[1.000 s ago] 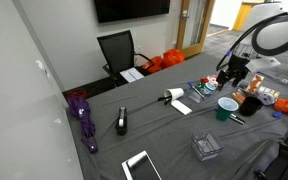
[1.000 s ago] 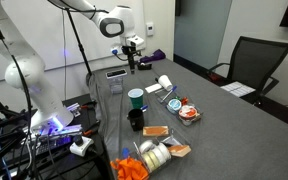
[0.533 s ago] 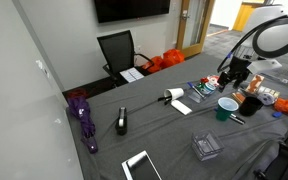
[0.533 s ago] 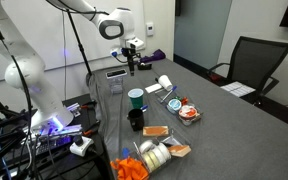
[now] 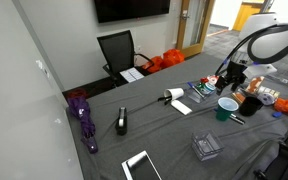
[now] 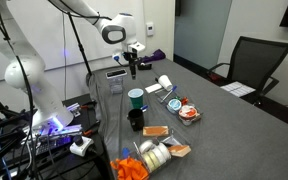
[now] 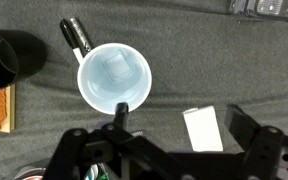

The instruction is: Pick up the green plastic cup and move it to the right of the table

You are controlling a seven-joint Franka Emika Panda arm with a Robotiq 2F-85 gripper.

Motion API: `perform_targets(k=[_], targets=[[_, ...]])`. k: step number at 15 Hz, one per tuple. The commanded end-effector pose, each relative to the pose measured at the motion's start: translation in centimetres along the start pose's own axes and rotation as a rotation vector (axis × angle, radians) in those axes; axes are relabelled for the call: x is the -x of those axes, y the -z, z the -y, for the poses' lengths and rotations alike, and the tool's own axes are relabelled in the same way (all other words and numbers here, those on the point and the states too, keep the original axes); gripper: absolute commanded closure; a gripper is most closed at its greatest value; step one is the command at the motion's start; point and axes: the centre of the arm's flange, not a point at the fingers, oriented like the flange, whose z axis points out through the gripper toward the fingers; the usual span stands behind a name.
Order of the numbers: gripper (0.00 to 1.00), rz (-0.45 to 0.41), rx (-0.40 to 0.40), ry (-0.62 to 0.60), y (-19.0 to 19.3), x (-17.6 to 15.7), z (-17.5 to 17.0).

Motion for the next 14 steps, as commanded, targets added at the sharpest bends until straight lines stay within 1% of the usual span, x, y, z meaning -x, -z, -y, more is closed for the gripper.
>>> perform_targets(k=[1,7,13,14], targets=[[0.0,-0.001,0.012,0.011,-3.0,-1.1,-0.8],[0.0,0.052,0.054,0.006,-7.5,-1.2,-1.9],[0.0,0.055,0.1,0.03,-10.6,-1.5,-3.2],[0.25,0.058,0.097,0.038,-10.8,-1.6,-3.4]])
